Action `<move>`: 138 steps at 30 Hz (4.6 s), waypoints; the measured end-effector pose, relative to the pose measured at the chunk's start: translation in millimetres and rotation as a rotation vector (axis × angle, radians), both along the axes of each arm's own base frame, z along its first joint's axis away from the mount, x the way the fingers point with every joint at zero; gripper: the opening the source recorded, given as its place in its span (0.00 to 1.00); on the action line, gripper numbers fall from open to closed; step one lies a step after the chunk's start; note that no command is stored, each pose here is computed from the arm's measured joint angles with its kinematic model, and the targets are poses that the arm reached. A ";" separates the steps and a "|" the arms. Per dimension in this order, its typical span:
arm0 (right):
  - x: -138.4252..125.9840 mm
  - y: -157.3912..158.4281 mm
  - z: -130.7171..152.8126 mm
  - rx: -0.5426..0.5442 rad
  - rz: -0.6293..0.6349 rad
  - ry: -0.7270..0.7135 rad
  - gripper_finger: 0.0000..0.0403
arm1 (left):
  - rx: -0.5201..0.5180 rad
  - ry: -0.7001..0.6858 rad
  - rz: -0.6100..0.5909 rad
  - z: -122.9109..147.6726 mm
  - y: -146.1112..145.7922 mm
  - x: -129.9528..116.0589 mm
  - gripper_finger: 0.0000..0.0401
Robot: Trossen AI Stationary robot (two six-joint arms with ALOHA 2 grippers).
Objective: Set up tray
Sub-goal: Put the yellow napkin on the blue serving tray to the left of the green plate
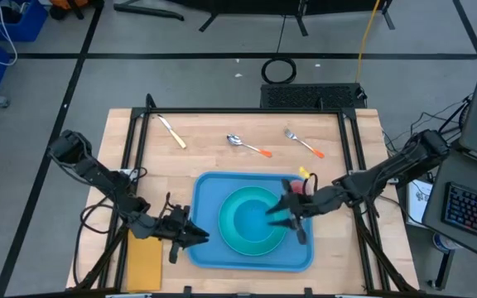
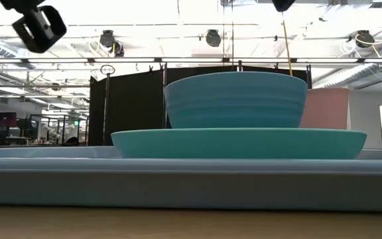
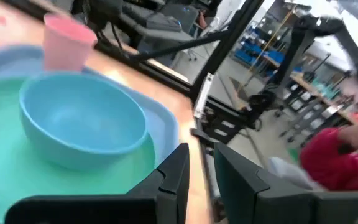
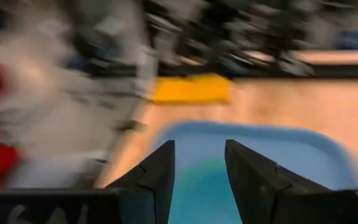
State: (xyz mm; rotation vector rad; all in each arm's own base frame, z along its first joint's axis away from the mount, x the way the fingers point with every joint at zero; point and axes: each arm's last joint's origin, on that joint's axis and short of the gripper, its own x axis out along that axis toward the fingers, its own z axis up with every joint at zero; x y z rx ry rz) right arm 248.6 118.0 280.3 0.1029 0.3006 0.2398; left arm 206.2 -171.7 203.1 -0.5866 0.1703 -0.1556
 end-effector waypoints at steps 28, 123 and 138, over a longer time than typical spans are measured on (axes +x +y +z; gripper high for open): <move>44.1 -4.2 -40.3 0.142 0.134 -0.057 0.32 | -0.089 0.295 0.052 4.6 -13.9 -37.2 0.19; 20.0 -64.2 31.0 -0.468 -0.179 -0.480 0.32 | -0.217 1.948 1.041 -71.8 1.1 22.0 0.48; 19.9 -63.8 31.1 -0.459 -0.177 -0.480 0.32 | -0.245 1.951 1.049 -82.2 8.0 21.0 0.40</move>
